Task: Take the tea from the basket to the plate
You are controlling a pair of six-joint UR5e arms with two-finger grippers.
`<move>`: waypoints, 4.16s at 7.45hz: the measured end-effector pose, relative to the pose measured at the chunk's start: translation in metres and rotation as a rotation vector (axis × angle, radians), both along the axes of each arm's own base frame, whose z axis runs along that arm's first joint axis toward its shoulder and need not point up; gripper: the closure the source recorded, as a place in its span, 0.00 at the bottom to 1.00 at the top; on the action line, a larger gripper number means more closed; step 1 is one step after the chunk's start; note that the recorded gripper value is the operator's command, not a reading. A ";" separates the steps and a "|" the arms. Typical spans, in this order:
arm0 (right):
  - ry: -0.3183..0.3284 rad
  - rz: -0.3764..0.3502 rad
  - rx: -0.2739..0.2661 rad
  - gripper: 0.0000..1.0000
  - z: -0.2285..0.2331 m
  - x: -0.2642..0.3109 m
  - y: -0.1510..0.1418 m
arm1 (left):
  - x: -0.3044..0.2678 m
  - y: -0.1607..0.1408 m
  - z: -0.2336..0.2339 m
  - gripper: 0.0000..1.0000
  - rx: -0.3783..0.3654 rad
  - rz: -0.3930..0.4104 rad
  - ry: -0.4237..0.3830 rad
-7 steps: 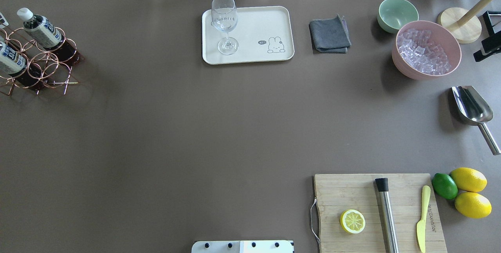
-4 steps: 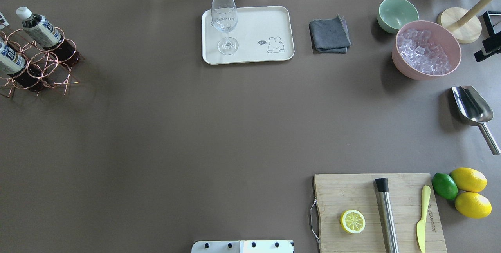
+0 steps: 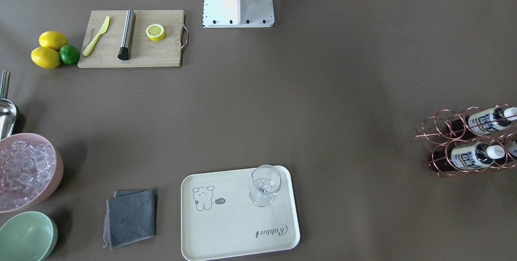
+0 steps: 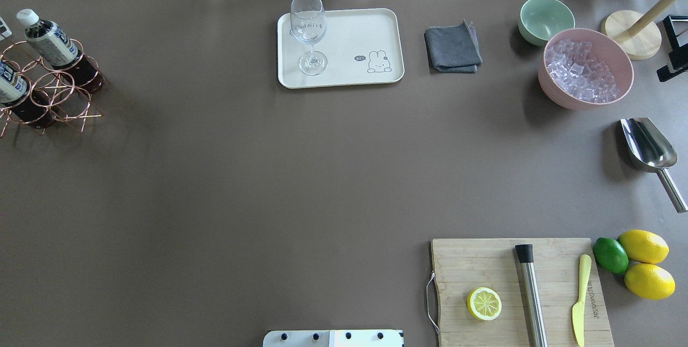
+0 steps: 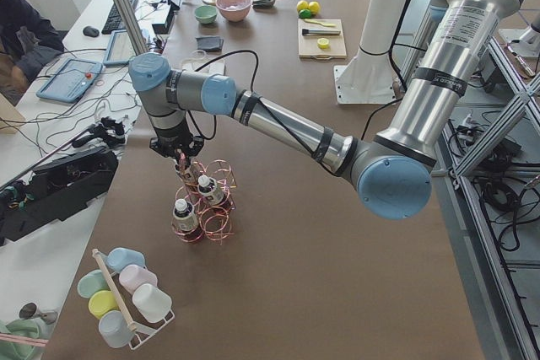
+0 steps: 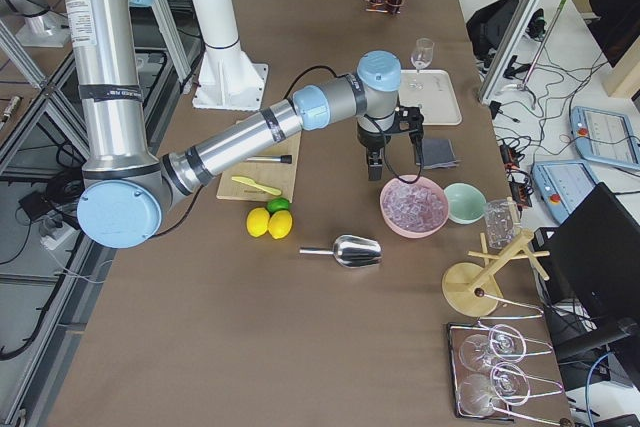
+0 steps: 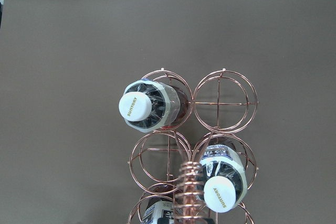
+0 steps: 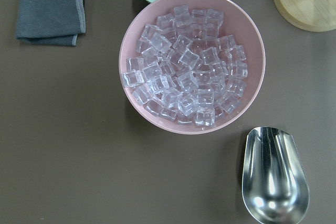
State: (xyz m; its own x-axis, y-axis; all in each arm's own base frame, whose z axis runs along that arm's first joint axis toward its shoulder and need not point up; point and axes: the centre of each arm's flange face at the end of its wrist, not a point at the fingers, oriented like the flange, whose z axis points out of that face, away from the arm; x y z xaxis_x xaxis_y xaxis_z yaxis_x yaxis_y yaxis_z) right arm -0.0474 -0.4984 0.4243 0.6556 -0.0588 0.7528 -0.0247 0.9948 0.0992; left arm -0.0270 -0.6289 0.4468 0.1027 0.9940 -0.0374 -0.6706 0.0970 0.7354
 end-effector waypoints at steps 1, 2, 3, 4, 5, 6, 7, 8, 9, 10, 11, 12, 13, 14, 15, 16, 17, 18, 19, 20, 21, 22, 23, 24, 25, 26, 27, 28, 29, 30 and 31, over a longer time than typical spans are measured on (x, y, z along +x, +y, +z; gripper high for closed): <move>0.000 0.006 0.000 0.00 0.000 0.003 0.000 | -0.001 -0.003 -0.008 1.00 0.007 -0.001 0.000; 0.000 0.009 0.002 0.00 -0.001 0.005 -0.001 | -0.001 -0.007 -0.017 1.00 0.011 -0.002 0.000; 0.000 0.013 0.003 0.00 -0.001 0.007 0.000 | -0.002 -0.011 -0.028 1.00 0.020 -0.003 0.000; -0.001 0.018 0.003 0.00 -0.001 0.010 0.001 | -0.004 -0.015 -0.038 1.00 0.034 -0.006 0.000; -0.001 0.023 0.003 0.00 -0.001 0.013 0.001 | -0.005 -0.018 -0.051 1.00 0.052 -0.008 0.001; -0.002 0.026 0.006 0.00 -0.003 0.014 0.002 | -0.005 -0.020 -0.063 1.00 0.073 -0.009 0.001; -0.003 0.028 0.009 0.00 -0.004 0.015 0.003 | -0.004 -0.018 -0.080 1.00 0.099 -0.013 -0.003; -0.004 0.028 0.012 0.00 -0.006 0.016 0.003 | -0.002 -0.013 -0.097 1.00 0.116 -0.021 -0.011; -0.004 0.029 0.015 0.00 -0.007 0.016 0.004 | 0.003 -0.006 -0.111 1.00 0.124 -0.027 -0.014; -0.004 0.030 0.016 0.00 -0.008 0.017 0.005 | 0.010 0.001 -0.126 1.00 0.129 -0.037 -0.011; -0.004 0.031 0.015 0.00 -0.007 0.018 0.006 | 0.022 0.009 -0.141 1.00 0.130 -0.047 -0.003; -0.004 0.032 0.013 0.00 -0.006 0.018 0.007 | 0.037 0.018 -0.157 1.00 0.128 -0.057 0.008; -0.003 0.032 0.012 0.00 -0.005 0.019 0.008 | 0.055 0.029 -0.173 1.00 0.120 -0.070 0.024; -0.003 0.033 0.011 0.00 -0.005 0.020 0.008 | 0.073 0.039 -0.187 1.00 0.110 -0.077 0.040; -0.003 0.035 0.011 0.00 -0.005 0.020 0.008 | 0.088 0.050 -0.199 1.00 0.097 -0.086 0.055; -0.003 0.035 0.010 0.00 -0.004 0.020 0.008 | 0.101 0.060 -0.210 1.00 0.082 -0.097 0.071; -0.003 0.035 0.010 0.00 -0.003 0.021 0.008 | 0.113 0.070 -0.222 1.00 0.062 -0.112 0.088; -0.004 0.034 0.011 0.00 -0.004 0.021 0.008 | 0.123 0.080 -0.232 1.00 0.037 -0.133 0.103; -0.004 0.034 0.011 0.00 -0.004 0.021 0.008 | 0.132 0.091 -0.243 1.00 0.018 -0.156 0.115; -0.004 0.033 0.011 0.00 -0.004 0.021 0.007 | 0.143 0.103 -0.255 1.00 -0.008 -0.180 0.131; -0.004 0.033 0.012 0.00 -0.004 0.021 0.007 | 0.154 0.113 -0.270 1.00 -0.043 -0.208 0.151; -0.003 0.032 0.012 0.00 -0.003 0.021 0.008 | 0.166 0.120 -0.286 1.00 -0.073 -0.229 0.169; -0.003 0.032 0.011 0.00 -0.003 0.021 0.008 | 0.180 0.127 -0.302 1.00 -0.100 -0.246 0.185; -0.003 0.032 0.011 0.00 -0.003 0.021 0.008 | 0.197 0.134 -0.318 1.00 -0.125 -0.258 0.200; -0.003 0.032 0.011 0.00 -0.003 0.021 0.008 | 0.218 0.144 -0.333 1.00 -0.146 -0.267 0.211; -0.003 0.032 0.012 0.00 -0.003 0.021 0.008 | 0.240 0.157 -0.348 1.00 -0.158 -0.274 0.220; -0.004 0.031 0.015 0.00 -0.004 0.020 0.008 | 0.259 0.168 -0.359 1.00 -0.150 -0.266 0.224; -0.008 0.027 0.033 0.00 -0.006 0.018 0.007 | 0.280 0.179 -0.370 1.00 -0.127 -0.250 0.226; -0.013 0.025 0.058 0.00 -0.009 0.017 0.006 | 0.298 0.190 -0.380 1.00 -0.101 -0.237 0.226; -0.018 0.022 0.086 0.00 -0.012 0.016 0.005 | 0.315 0.199 -0.391 1.00 -0.079 -0.225 0.229; -0.024 0.010 0.139 0.00 -0.016 0.015 0.004 | 0.330 0.206 -0.401 1.00 -0.062 -0.214 0.230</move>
State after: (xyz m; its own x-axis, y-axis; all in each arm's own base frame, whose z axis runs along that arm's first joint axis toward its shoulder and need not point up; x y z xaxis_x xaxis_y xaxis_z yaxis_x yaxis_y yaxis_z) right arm -0.0327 -0.4940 0.4079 0.6384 -0.1570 0.7535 -0.0389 0.9711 0.2353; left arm 0.3032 -0.4228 0.0459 0.2909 0.9458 -0.1441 -0.4471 0.2675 0.8535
